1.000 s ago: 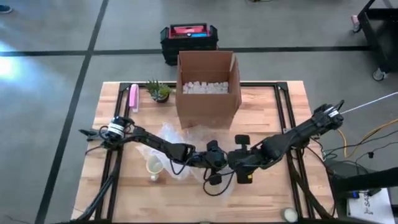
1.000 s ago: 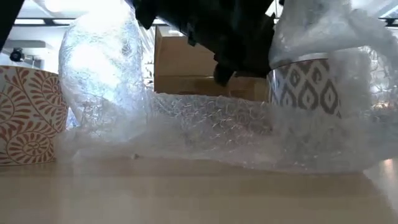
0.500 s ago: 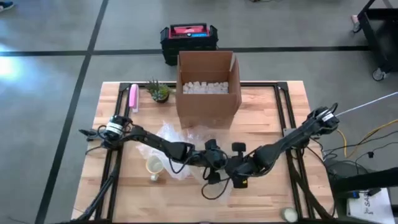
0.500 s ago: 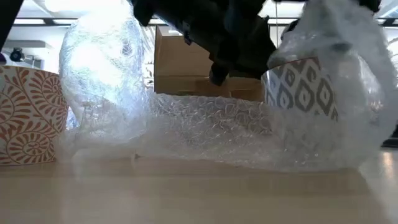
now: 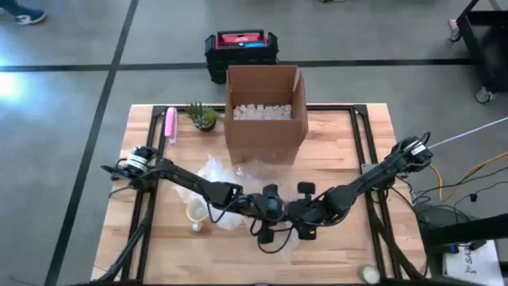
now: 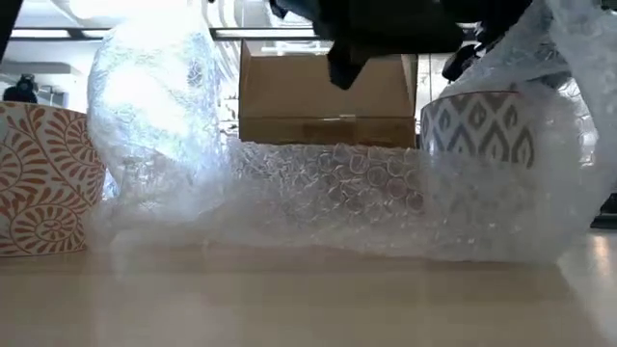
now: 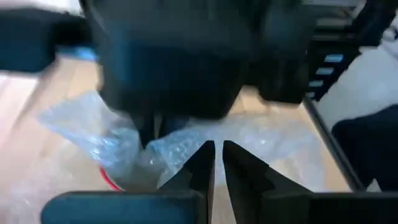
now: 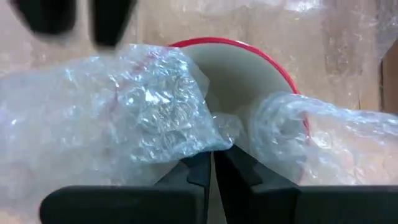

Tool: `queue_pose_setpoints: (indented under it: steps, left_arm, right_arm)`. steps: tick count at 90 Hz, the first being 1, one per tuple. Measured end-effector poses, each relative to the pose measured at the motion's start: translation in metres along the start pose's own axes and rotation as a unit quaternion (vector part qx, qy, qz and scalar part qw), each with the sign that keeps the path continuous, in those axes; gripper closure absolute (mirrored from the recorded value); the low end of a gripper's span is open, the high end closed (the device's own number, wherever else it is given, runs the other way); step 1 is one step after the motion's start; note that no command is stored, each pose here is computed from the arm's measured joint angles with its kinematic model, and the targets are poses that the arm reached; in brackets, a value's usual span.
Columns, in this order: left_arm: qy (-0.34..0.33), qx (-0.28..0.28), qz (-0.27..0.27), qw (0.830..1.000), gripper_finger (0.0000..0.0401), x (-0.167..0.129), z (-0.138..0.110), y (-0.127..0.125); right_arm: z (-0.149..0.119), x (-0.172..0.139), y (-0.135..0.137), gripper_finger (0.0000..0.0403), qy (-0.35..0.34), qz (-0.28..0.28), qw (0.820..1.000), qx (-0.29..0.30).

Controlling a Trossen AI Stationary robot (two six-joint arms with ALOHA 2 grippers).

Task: Wrap mug
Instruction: Wrap the gray patterned mug using the right bubble wrap

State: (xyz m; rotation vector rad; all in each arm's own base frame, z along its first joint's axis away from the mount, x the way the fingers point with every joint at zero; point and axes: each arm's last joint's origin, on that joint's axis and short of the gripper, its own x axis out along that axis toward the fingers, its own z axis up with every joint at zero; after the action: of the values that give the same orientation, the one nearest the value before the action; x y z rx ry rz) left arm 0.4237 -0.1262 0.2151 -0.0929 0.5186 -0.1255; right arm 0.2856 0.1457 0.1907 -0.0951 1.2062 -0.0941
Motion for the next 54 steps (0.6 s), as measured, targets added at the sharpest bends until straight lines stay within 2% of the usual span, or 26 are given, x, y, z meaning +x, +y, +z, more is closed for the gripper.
queue_pose_setpoints:
  steps: [16,33,45,54]
  left_arm:
    - [0.008,-0.024,0.036,0.999,0.0381,0.016,-0.012,0.010]
    - [0.010,-0.049,0.046,0.998,0.0381,0.019,-0.013,0.018]
    - [0.011,-0.049,0.048,0.998,0.0381,0.018,-0.013,0.018]
    - [0.011,-0.050,0.048,0.998,0.0381,0.018,-0.014,0.018]
  right_arm:
    - [0.005,-0.006,0.001,0.0396,-0.007,0.004,1.000,-0.005]
    - [0.018,-0.048,-0.004,0.0396,-0.012,0.006,1.000,-0.016]
    - [0.027,-0.073,-0.006,0.0396,-0.049,0.020,0.999,-0.012]
    - [0.031,-0.072,-0.003,0.0396,-0.078,0.043,0.996,-0.026]
